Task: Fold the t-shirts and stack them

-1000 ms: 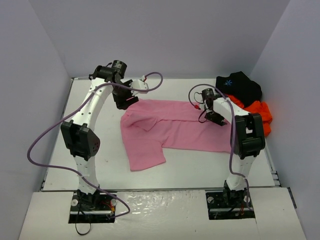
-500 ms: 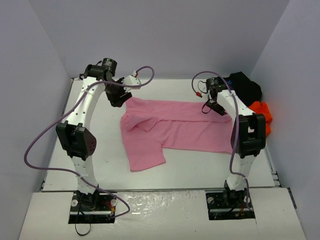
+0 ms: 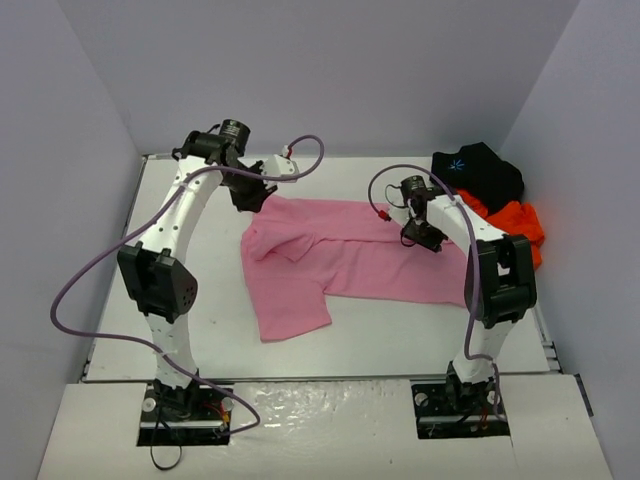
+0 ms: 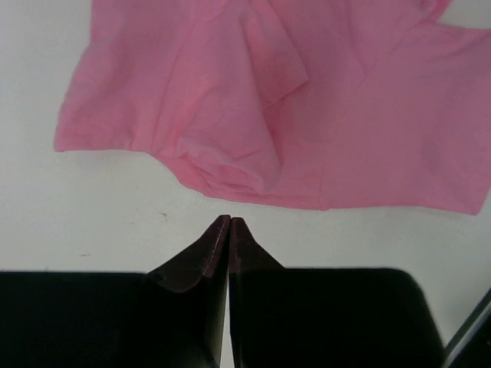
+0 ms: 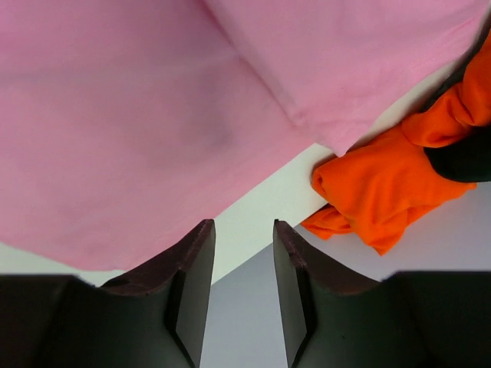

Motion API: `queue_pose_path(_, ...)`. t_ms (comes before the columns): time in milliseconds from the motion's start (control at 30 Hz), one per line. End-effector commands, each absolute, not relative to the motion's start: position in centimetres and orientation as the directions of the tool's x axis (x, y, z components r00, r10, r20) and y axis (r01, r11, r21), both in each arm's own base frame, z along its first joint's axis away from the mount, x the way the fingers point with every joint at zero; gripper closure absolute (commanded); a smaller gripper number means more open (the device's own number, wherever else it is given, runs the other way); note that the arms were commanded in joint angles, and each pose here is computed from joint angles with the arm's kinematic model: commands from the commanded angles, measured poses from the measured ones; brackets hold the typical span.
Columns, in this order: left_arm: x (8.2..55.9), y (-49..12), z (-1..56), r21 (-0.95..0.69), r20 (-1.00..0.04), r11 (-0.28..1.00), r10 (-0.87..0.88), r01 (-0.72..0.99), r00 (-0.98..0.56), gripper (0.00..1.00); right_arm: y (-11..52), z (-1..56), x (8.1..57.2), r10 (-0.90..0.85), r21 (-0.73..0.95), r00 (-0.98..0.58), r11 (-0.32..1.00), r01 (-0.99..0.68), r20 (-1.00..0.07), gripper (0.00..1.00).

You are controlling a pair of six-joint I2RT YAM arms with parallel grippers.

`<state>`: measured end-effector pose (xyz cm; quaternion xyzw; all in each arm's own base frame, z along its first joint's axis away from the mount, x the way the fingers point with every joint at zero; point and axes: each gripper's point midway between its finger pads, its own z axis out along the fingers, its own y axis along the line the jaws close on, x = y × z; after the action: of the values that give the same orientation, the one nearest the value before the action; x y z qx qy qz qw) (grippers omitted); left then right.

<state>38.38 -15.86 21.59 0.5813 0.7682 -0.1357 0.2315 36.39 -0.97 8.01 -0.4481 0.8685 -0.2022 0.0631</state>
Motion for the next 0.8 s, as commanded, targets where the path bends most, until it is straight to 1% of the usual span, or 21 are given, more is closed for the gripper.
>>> queue_pose_path(0,35.1,-16.6,23.1,0.067,-0.537,0.235,0.828,0.97,-0.163,0.89,-0.2,10.6,34.5,-0.823,-0.408,-0.568,0.517,-0.753,0.006,0.67)
queue_pose_path(67,34.1,-17.0,22.5,0.03,-0.521,0.214,0.837,0.976,-0.167,0.9,-0.4,10.2,33.8,-0.822,-0.406,-0.568,0.508,-0.759,0.034,0.67)
queue_pose_path(133,33.1,-17.7,21.8,0.002,-0.516,0.185,0.842,0.983,-0.158,0.94,-0.7,9.8,33.2,-0.816,-0.402,-0.576,0.51,-0.761,0.054,0.66)
queue_pose_path(233,32.1,-18.2,20.6,-0.006,-0.504,0.161,0.852,0.987,-0.142,0.96,-1.1,9.5,32.0,-0.814,-0.394,-0.577,0.508,-0.766,0.073,0.65)
queue_pose_path(300,32.0,-18.6,20.0,-0.015,-0.498,0.152,0.856,0.988,-0.139,0.96,-1.1,9.6,31.7,-0.813,-0.398,-0.578,0.509,-0.763,0.07,0.65)
queue_pose_path(400,32.2,-19.9,18.9,-0.013,-0.49,0.127,0.864,0.992,-0.117,0.95,-0.6,10.8,32.5,-0.811,-0.43,-0.585,0.526,-0.734,0.007,0.65)
queue_pose_path(433,32.1,-20.5,18.6,-0.02,-0.488,0.117,0.866,0.993,-0.112,0.92,-0.5,11.3,32.9,-0.809,-0.44,-0.587,0.533,-0.723,-0.014,0.65)
queue_pose_path(500,32.5,-21.5,18.0,-0.009,-0.485,0.1,0.869,0.995,-0.091,0.72,0.0,12.2,33.4,-0.807,-0.449,-0.588,0.547,-0.706,-0.058,0.65)
queue_pose_path(533,32.7,-21.9,17.7,-0.003,-0.478,0.092,0.874,0.996,-0.083,0.69,0.3,12.4,33.4,-0.808,-0.444,-0.584,0.553,-0.705,-0.079,0.65)
queue_pose_path(567,33.0,-22.3,17.2,0.002,-0.471,0.088,0.879,0.996,-0.077,0.68,0.6,12.4,33.6,-0.807,-0.441,-0.582,0.559,-0.702,-0.099,0.65)
queue_pose_path(633,33.8,-23.3,15.7,0.007,-0.46,0.088,0.885,0.996,-0.075,0.72,1.3,12.3,33.8,-0.801,-0.439,-0.584,0.575,-0.69,-0.133,0.66)
queue_pose_path(667,34.1,-23.8,15.8,0.02,-0.471,0.091,0.879,0.996,-0.071,0.71,1.2,11.9,33.6,-0.795,-0.436,-0.593,0.581,-0.687,-0.125,0.66)
queue_pose_path(700,34.6,-24.6,15.0,0.015,-0.47,0.089,0.88,0.996,-0.071,0.69,0.9,11.0,33.3,-0.792,-0.435,-0.604,0.576,-0.692,-0.089,0.69)
queue_pose_path(767,35.4,-25.3,13.6,0.011,-0.456,0.104,0.885,0.995,-0.088,0.68,0.4,9.7,32.8,-0.784,-0.431,-0.619,0.574,-0.696,-0.045,0.78)
